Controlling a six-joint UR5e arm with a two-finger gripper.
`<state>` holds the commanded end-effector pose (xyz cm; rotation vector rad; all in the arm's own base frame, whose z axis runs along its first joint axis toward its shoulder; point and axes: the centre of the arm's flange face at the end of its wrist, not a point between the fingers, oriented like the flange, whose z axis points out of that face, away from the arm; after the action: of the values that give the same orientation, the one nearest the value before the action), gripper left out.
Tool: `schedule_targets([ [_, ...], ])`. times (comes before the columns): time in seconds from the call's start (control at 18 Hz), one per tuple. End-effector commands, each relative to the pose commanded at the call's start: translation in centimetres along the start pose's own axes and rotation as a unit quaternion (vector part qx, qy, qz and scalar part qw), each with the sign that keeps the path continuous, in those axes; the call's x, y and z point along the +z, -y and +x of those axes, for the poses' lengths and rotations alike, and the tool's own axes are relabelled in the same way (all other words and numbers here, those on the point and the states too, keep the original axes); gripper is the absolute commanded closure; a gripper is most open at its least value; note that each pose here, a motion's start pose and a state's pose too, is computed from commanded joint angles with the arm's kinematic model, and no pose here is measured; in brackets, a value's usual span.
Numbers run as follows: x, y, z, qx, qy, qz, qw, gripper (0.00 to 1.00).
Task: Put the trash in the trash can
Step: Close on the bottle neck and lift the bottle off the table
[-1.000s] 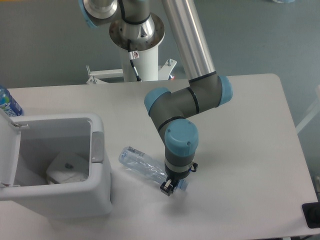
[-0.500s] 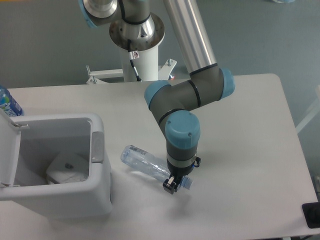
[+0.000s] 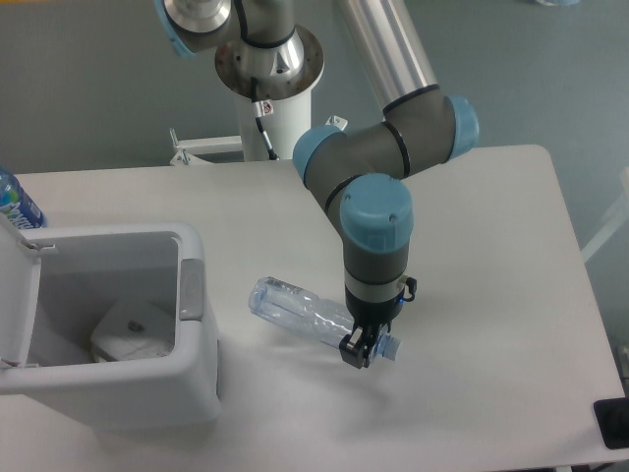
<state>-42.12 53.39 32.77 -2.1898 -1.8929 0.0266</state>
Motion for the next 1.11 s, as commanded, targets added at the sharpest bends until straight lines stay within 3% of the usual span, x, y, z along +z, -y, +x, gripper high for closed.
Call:
schedule_targets([
  [0.5, -6.0, 2.5, -1.0, -0.024, -0.048, 0.031, 0.9980, 0.98],
  [0.94, -9.8, 3.5, -0.6, -0.024, -0.068, 0.060, 0.9956, 1.00],
  [1.11, -13.5, 3.6, -0.3, -0.022, -0.085, 0.085, 0.9925, 1.00],
])
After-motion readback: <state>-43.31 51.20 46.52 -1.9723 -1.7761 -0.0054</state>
